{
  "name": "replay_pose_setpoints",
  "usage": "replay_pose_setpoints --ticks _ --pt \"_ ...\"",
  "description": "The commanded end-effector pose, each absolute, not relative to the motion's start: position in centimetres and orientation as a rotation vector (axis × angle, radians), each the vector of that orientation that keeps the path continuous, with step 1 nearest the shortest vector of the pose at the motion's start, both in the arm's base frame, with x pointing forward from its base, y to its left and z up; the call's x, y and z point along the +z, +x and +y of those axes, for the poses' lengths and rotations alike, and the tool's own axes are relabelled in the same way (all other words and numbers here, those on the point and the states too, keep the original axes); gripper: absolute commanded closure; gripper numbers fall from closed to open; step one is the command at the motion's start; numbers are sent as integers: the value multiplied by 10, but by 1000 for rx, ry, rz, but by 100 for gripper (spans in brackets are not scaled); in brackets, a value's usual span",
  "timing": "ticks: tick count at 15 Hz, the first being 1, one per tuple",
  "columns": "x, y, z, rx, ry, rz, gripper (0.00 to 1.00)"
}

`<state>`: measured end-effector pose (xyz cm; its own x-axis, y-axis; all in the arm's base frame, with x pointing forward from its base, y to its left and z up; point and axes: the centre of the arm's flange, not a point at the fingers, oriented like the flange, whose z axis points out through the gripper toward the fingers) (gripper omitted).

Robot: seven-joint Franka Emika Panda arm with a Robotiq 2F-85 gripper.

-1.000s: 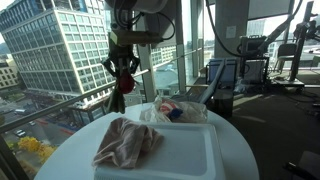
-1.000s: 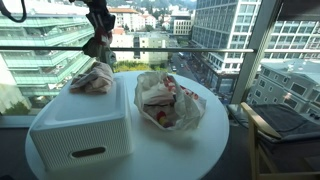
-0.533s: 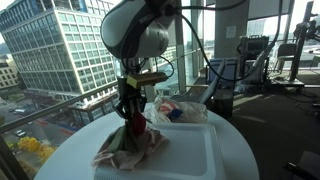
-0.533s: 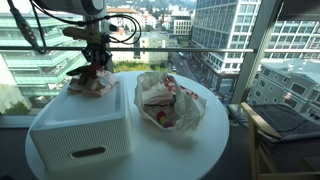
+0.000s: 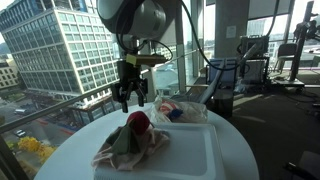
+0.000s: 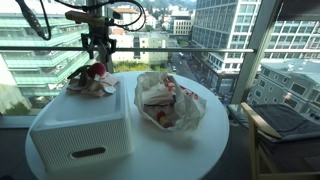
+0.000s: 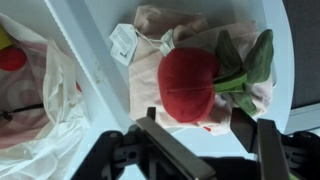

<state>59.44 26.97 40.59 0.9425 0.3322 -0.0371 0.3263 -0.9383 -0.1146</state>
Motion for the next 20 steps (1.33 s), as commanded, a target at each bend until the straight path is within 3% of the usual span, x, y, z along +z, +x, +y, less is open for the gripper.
replay_pose_setpoints --ticks 1,11,16,20 --pt "452 607 237 40 -3025 -420 0" --pt "326 653 74 -89 -3348 314 0" --pt "261 669 60 -91 -3338 468 0" --pt "230 682 54 -260 -3286 555 0"
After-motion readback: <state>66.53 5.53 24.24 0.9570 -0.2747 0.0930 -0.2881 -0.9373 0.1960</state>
